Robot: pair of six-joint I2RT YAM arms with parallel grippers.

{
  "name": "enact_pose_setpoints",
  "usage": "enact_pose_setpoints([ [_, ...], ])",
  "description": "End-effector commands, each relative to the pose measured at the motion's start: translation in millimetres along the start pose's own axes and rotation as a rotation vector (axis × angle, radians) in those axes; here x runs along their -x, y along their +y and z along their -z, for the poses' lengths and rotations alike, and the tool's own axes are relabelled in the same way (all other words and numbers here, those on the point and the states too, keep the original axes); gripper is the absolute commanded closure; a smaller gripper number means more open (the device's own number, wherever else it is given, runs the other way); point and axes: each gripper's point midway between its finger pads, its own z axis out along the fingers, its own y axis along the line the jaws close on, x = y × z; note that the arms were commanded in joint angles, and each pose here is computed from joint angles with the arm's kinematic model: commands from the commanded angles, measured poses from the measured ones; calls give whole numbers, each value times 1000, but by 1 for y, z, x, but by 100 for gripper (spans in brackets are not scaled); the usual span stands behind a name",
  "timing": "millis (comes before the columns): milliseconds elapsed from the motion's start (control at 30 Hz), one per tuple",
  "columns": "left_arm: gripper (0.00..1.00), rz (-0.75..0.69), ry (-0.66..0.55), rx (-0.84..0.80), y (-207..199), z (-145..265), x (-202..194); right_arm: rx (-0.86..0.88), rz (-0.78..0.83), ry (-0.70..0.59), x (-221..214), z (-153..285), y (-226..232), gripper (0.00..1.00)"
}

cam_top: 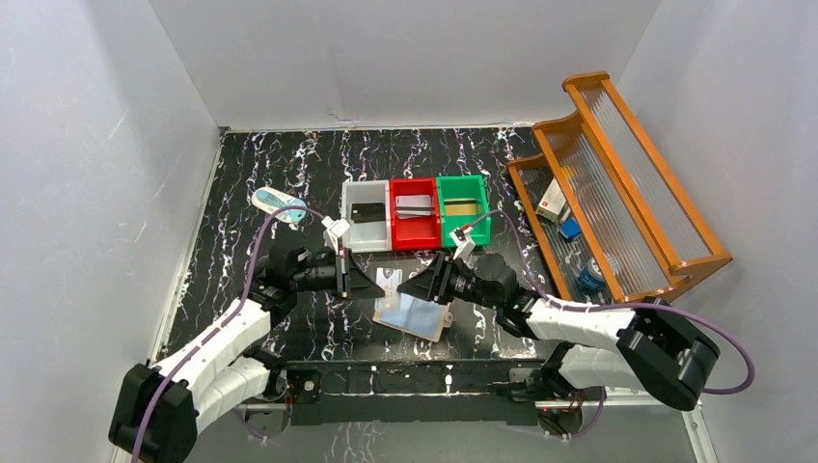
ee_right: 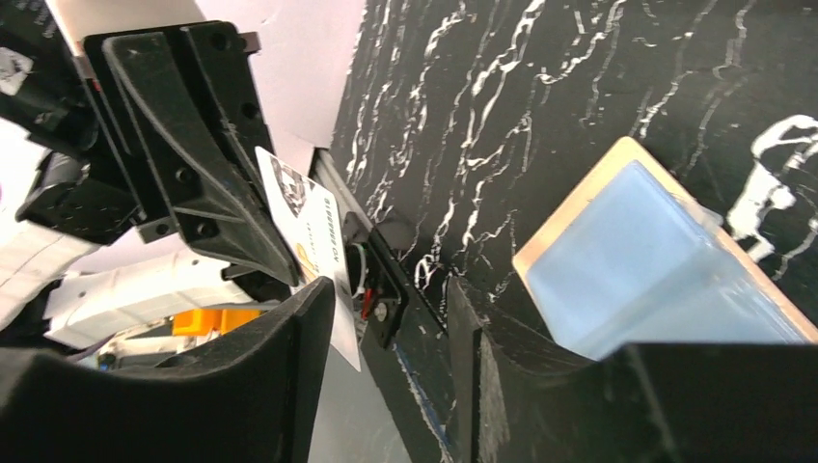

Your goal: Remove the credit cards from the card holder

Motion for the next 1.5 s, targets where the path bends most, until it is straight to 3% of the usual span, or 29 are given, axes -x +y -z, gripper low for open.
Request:
enact_pose_setpoints([
  [0, 100, -49, 5, -113, -20, 4, -2, 196, 55, 17, 6, 0, 42, 48],
  [167, 100, -45, 2, -145, -21, 3, -3, 290, 63, 46, 2, -1, 58, 61],
  [767, 100, -68, 2, -155, -23, 4, -4, 341, 73, 51, 1, 5, 64, 78],
  [933, 98, -70, 6, -157, -23, 4, -4, 358, 54, 64, -7, 12, 57, 89],
  [1000, 91, -73, -2, -147, -23, 4, -3, 363, 47, 60, -7, 13, 57, 98],
  [1067, 85, -79, -17, -116, -20, 5, -1, 355, 42, 56, -6, 12, 55, 100],
  [1233, 41, -133, -58, 34, -7, 11, 8, 284, 65, 39, -2, 10, 46, 100],
  [1467, 16, -239, -206, 367, 21, 43, 37, 71, 135, -50, 21, 10, 25, 100],
])
